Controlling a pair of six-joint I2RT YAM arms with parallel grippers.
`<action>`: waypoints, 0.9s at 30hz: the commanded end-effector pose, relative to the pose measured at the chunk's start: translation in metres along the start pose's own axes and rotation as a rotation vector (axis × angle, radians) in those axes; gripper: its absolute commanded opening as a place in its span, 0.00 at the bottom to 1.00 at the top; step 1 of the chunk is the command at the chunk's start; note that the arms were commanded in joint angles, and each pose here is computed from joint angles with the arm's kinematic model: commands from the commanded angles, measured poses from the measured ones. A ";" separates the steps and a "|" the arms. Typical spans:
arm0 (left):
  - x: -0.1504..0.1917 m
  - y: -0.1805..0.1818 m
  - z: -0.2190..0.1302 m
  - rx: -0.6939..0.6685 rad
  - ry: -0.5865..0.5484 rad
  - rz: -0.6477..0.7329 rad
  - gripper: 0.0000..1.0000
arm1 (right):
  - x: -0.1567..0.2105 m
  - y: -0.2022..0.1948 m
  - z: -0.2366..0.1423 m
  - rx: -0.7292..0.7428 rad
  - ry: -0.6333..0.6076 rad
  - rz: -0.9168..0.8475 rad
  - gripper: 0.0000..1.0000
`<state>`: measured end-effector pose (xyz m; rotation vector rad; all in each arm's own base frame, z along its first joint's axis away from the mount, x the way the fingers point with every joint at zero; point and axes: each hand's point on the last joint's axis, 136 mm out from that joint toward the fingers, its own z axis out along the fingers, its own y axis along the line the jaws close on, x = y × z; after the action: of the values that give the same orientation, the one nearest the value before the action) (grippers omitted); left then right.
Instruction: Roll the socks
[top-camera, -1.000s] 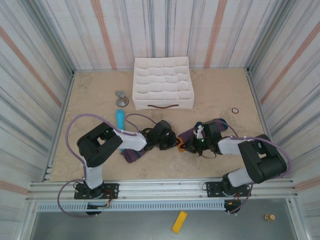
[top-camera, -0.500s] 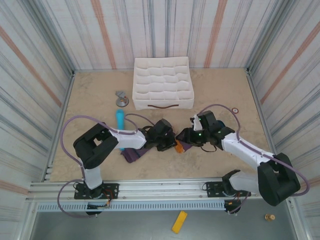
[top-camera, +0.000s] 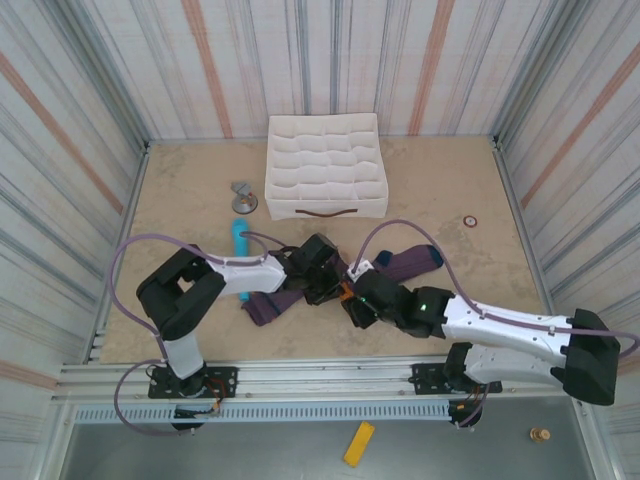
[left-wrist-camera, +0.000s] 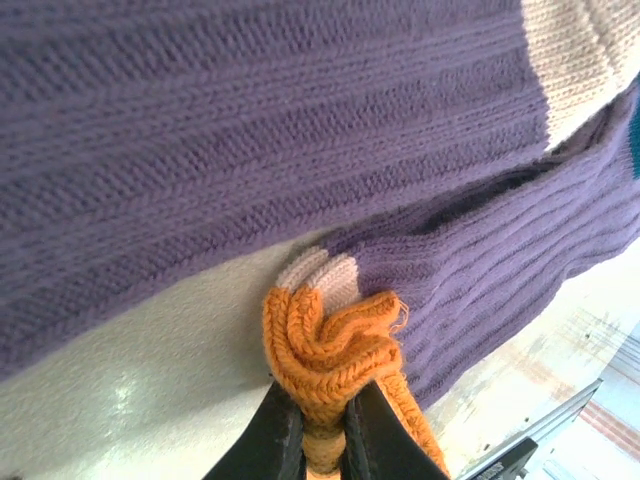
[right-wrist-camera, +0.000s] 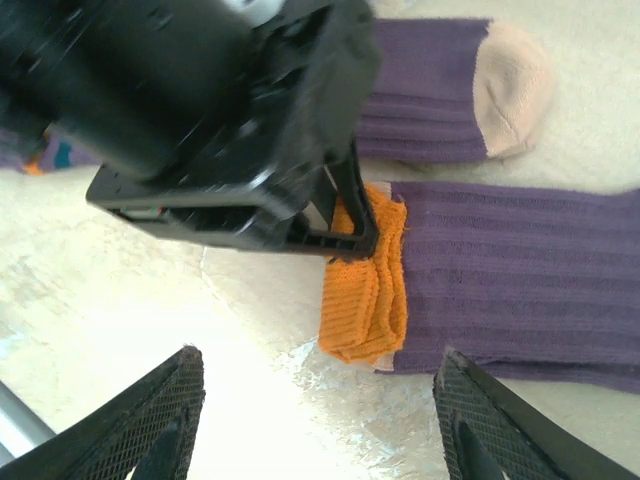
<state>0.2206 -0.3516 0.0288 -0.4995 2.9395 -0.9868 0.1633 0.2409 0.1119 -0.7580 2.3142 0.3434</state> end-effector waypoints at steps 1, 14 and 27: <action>0.002 -0.003 -0.015 -0.011 0.023 -0.047 0.00 | -0.004 -0.010 0.002 0.160 -0.071 -0.160 0.65; 0.004 -0.005 -0.008 0.020 0.089 -0.082 0.00 | 0.015 0.014 0.044 0.292 -0.060 -0.420 0.64; 0.004 -0.006 -0.009 0.031 0.116 -0.080 0.00 | 0.034 0.001 0.069 0.382 -0.031 -0.378 0.51</action>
<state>0.2140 -0.3491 0.0338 -0.5740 3.0225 -1.0677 0.1722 0.2601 0.0413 -1.0245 2.0581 -0.2250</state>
